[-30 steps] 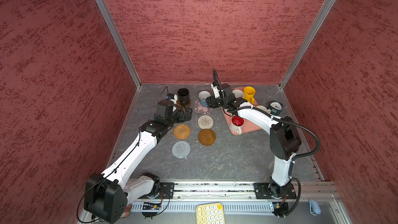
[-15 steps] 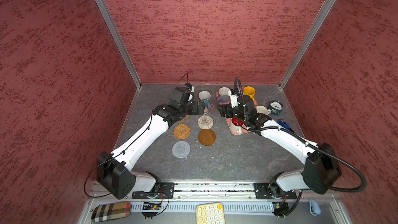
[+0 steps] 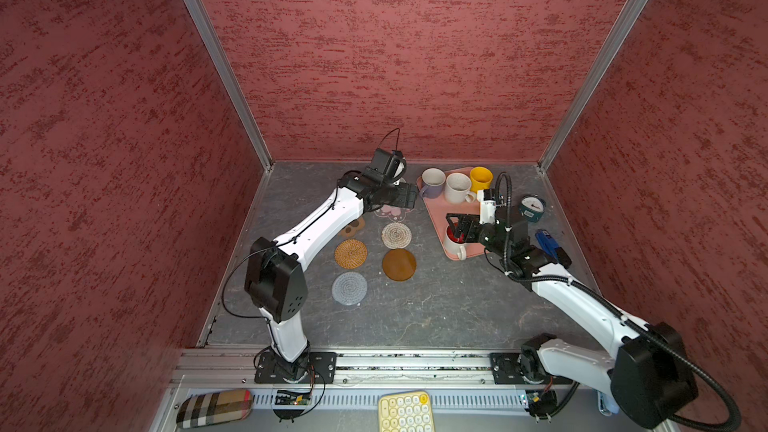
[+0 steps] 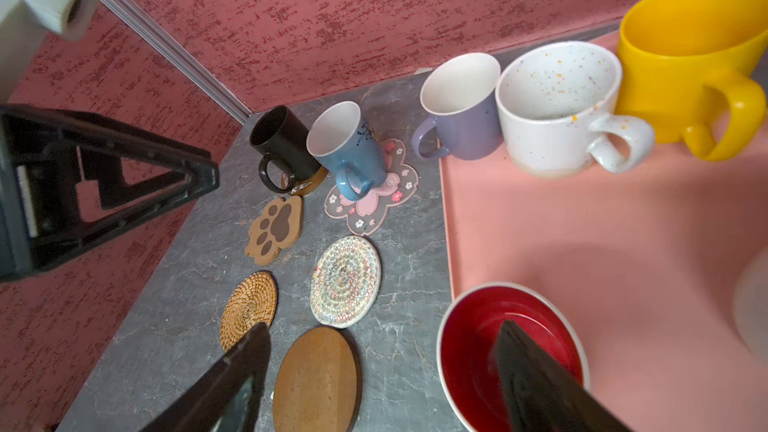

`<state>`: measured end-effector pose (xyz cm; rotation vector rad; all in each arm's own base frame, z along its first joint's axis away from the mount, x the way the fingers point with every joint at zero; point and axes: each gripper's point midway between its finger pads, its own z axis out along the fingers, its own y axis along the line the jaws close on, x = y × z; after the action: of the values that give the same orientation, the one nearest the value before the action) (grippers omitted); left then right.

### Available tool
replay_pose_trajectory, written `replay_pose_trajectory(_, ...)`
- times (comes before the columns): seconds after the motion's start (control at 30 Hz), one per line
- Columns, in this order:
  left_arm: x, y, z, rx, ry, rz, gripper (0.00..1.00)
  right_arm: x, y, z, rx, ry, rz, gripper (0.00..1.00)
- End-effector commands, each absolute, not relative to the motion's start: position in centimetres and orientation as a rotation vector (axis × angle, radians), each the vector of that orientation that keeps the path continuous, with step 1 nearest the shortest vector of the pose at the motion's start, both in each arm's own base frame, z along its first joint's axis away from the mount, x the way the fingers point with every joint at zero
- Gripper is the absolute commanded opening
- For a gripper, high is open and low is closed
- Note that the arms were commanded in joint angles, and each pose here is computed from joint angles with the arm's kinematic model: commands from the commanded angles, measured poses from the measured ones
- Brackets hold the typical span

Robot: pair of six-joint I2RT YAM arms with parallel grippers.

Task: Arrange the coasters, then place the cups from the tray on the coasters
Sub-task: 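Reach the left gripper to the lilac mug while the right withdraws to the tray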

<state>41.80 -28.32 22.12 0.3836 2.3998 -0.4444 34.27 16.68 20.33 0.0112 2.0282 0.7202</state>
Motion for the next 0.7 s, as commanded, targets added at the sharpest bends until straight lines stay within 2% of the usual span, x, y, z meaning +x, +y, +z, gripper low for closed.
replay_pose_trajectory(0.0,42.7,-29.8,21.6,0.453,2.383,-0.385,0.89,34.1,16.2,21.4,0.065,1.956,0.776,0.85)
replay_pose_trajectory(0.43,47.1,-34.5,17.9,0.564,2.373,-0.320,0.66,33.1,14.7,20.6,0.167,1.885,0.792,0.84)
replay_pose_trajectory(0.67,48.9,-36.0,15.3,0.607,2.403,-0.361,0.61,33.5,15.1,19.0,0.210,1.884,0.840,0.84)
